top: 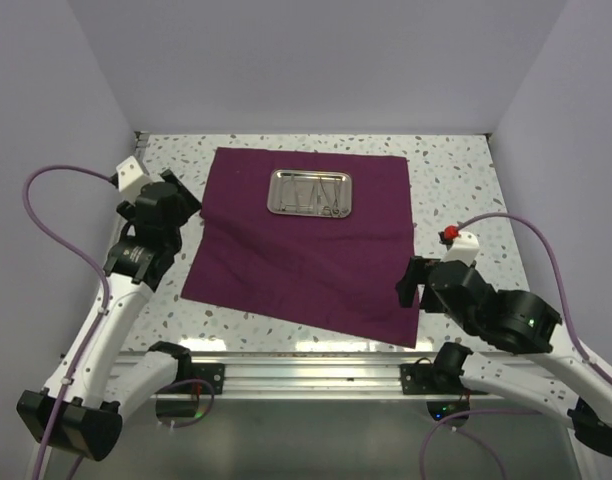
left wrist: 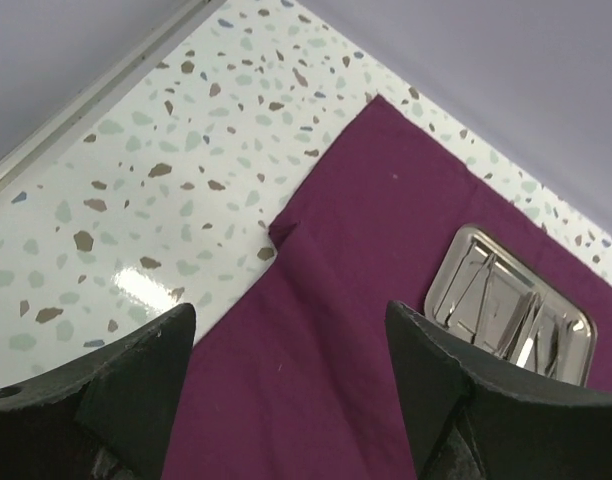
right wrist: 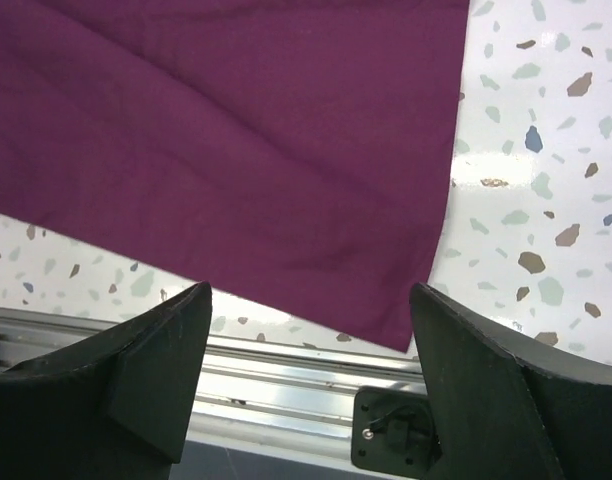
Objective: Open and lay out the surgical kit
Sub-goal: Open the surgical kit at the center of the board, then smooth out the surgical kit at the center of the board.
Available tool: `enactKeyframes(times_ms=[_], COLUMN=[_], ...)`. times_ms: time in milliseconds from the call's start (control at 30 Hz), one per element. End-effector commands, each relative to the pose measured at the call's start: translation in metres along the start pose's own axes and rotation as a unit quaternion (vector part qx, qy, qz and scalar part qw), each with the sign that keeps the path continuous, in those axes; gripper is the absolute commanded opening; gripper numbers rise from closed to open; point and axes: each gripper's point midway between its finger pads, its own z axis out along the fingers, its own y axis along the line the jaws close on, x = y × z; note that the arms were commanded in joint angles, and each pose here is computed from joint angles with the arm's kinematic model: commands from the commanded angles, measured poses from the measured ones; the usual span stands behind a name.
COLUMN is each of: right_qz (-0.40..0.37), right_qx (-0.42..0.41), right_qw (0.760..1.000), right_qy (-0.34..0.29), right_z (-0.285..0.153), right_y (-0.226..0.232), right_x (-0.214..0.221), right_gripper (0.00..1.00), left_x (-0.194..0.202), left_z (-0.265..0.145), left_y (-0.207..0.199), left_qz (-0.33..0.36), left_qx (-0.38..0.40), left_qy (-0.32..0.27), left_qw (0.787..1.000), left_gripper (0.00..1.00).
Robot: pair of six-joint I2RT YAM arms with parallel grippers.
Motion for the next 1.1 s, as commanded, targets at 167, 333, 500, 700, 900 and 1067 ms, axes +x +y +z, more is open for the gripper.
enactKeyframes(times_ms=[167,333,500,700,900,1067], right_qz=[0.019,-0.025,-0.062,-0.074,-0.081,-0.083], right_qx=[-0.009,-0.021,-0.036,-0.055,-0.053,-0.054], right_qw=[0.999,0.999,0.997,0.996,0.995,0.995], right_qy=[-0.037,-0.027,-0.001,-0.006,-0.007,-0.007], right_z=[0.029,0.059,0.084,0.094,0.095,0.1], right_y=[0.031,0.085,0.116,0.118,0.111,0.109], right_x=[-0.016,-0.036,-0.031,-0.021,-0.015,-0.009], right_gripper=[0.86,0.86,0.86,0.86,0.86,0.85], left_x=[0.079,0.128,0.161,0.186,0.231,0.242], left_z=[-0.006,0.0,0.007,0.04,0.059,0.052], left_y=[0.037,0.063,0.075,0.029,0.005,-0.007], left_qz=[0.055,0.087,0.085,0.045,0.029,0.058], left_qx=[-0.019,-0.083,-0.118,-0.005,0.037,0.047], left_qy=[0.09,0.137,0.182,0.163,0.187,0.155], left_qw=[0.994,0.983,0.973,0.986,0.981,0.985], left_gripper=[0.8,0.8,0.81,0.74,0.66,0.64])
